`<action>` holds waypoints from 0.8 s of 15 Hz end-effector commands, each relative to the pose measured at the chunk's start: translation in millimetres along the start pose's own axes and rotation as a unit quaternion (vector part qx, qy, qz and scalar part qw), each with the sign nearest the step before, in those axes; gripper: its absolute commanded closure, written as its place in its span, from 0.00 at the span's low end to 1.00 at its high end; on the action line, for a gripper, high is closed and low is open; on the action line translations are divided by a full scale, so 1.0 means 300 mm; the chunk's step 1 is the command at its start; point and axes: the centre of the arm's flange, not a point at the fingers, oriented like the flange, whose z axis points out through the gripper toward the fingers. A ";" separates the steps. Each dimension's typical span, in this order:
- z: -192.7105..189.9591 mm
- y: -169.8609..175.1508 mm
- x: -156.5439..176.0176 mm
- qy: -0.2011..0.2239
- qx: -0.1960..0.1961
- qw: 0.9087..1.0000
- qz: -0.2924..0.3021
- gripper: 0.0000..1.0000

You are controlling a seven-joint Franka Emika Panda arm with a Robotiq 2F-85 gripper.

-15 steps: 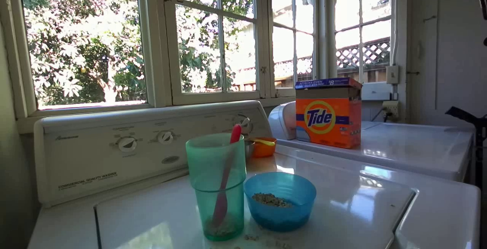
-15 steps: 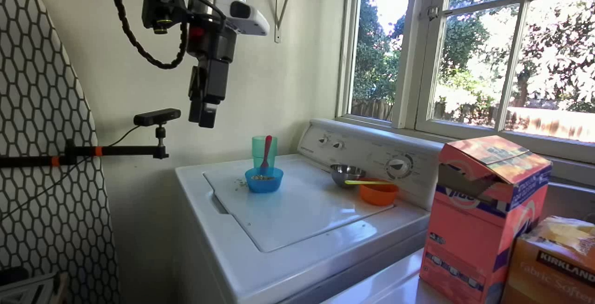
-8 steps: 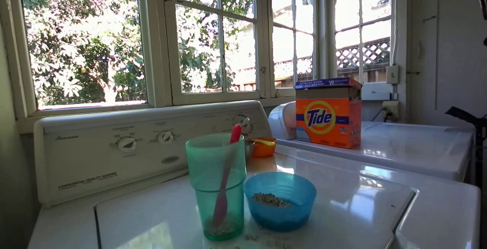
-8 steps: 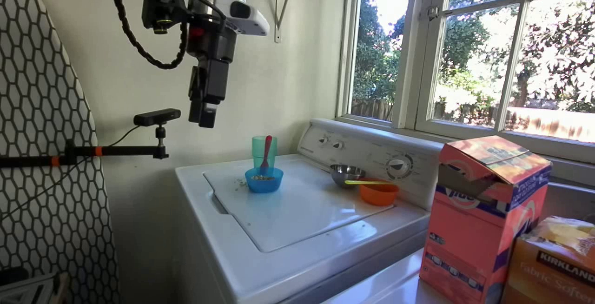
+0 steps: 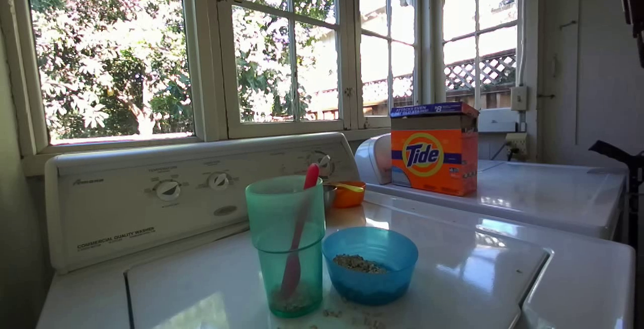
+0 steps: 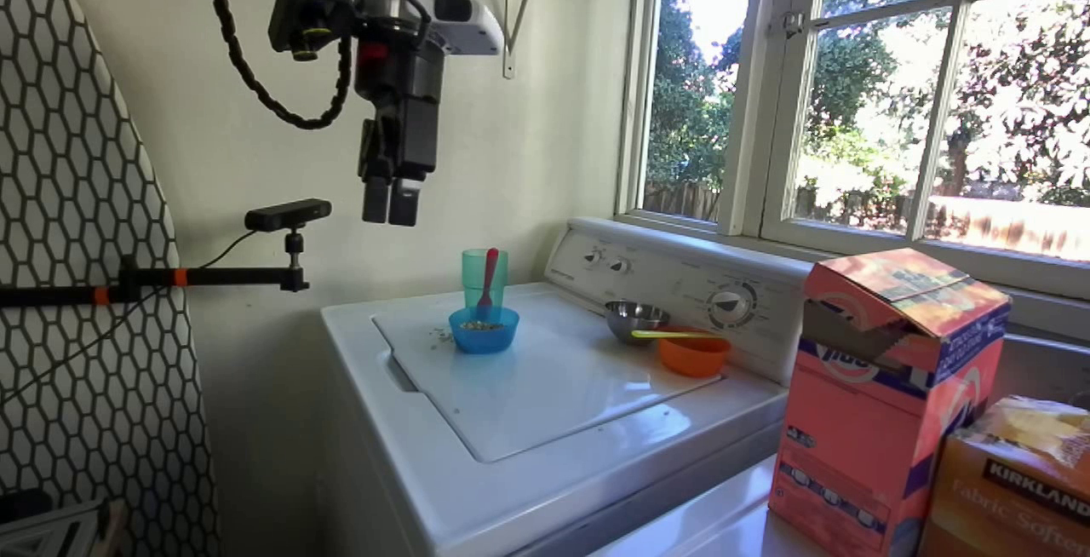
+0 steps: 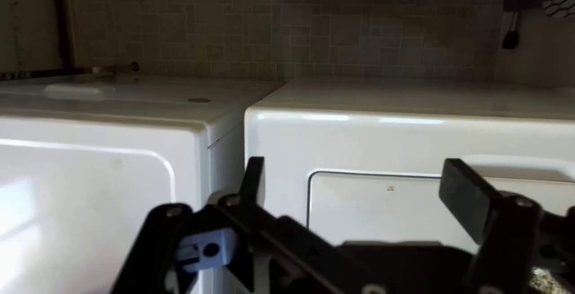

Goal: Press a button on the washing machine

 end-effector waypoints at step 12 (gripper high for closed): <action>-0.497 -0.163 0.585 0.113 -0.112 0.974 -0.164 0.00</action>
